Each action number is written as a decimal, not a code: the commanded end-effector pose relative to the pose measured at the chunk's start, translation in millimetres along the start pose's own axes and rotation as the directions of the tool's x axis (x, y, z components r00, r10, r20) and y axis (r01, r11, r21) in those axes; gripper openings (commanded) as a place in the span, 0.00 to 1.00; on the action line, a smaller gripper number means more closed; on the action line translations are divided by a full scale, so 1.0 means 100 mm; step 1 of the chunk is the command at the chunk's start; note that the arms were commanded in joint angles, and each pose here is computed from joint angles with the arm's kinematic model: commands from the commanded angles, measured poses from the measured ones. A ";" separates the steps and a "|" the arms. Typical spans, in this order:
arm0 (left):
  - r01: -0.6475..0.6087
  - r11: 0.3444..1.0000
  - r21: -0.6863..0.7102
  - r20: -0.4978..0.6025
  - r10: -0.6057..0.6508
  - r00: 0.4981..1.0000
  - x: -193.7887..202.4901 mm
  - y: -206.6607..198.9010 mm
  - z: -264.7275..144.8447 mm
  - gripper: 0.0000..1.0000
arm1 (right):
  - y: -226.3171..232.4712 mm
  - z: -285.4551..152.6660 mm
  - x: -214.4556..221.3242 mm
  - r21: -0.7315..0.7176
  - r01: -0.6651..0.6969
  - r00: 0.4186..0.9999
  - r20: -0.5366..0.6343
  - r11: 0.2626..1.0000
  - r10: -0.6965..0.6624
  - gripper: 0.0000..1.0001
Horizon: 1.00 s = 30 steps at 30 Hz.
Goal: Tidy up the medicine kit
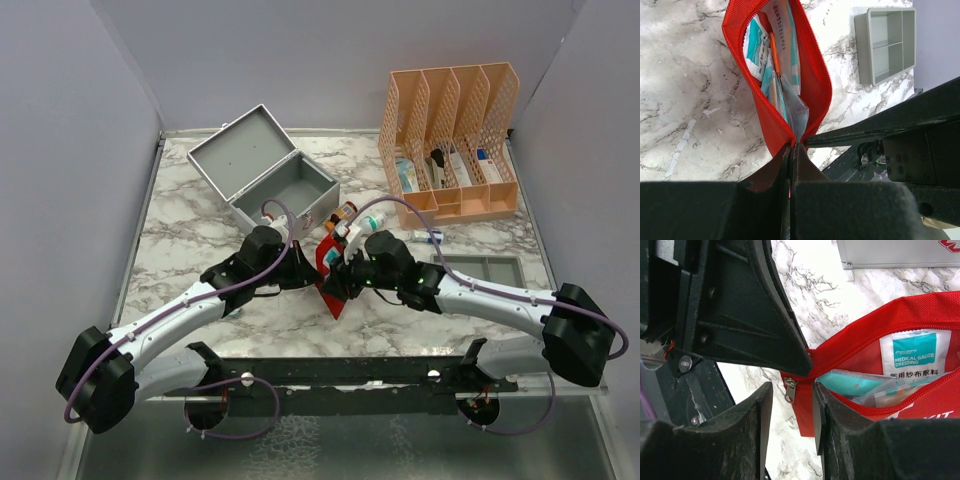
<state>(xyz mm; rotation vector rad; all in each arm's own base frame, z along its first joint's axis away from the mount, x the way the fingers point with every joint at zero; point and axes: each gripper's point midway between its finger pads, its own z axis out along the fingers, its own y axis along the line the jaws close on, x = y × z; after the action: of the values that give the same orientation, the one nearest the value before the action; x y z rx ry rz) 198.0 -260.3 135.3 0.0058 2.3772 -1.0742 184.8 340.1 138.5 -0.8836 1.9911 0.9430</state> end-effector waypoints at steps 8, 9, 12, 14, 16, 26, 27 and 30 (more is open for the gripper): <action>-0.074 0.990 0.118 0.034 0.071 0.997 -0.14 -0.35 -0.16 0.00 | 0.07 0.08 -0.11 -0.034 0.001 0.999 0.046 0.999 0.000 0.26; -0.084 0.989 0.123 0.036 0.080 0.996 -0.15 -0.35 -0.17 0.00 | 0.05 0.08 -0.12 -0.022 -0.003 0.999 0.049 1.000 0.004 0.21; -0.117 0.985 0.128 0.042 0.112 0.993 -0.14 -0.35 -0.19 0.00 | -0.01 0.05 -0.13 0.017 -0.018 0.998 0.060 1.000 0.017 0.12; -0.143 0.980 0.135 0.043 0.138 0.989 -0.13 -0.36 -0.20 0.00 | -0.02 0.03 -0.14 0.029 -0.022 0.998 0.067 0.999 0.020 0.08; -0.171 0.975 0.140 0.041 0.167 0.985 -0.13 -0.36 -0.20 0.00 | -0.04 0.01 -0.14 0.042 -0.026 0.997 0.067 0.999 0.024 0.05; -0.231 0.966 0.116 0.042 0.227 0.973 -0.16 -0.34 -0.21 0.00 | 0.08 -0.03 -0.08 -0.029 0.008 0.999 0.045 1.000 -0.007 0.04; -0.231 0.966 0.118 0.042 0.228 0.973 -0.16 -0.34 -0.21 0.00 | 0.09 -0.03 -0.07 -0.041 0.009 0.999 0.037 0.999 -0.007 0.10; -0.229 0.965 0.128 0.042 0.225 0.973 -0.17 -0.37 -0.21 0.00 | 0.08 0.00 -0.03 -0.032 -0.020 1.000 0.021 0.999 0.021 0.22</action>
<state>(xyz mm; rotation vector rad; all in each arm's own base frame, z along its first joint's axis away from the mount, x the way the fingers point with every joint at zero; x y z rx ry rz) 194.8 -260.2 158.5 0.2500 2.2755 -1.0604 185.4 344.9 149.1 -0.8483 1.9566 0.9770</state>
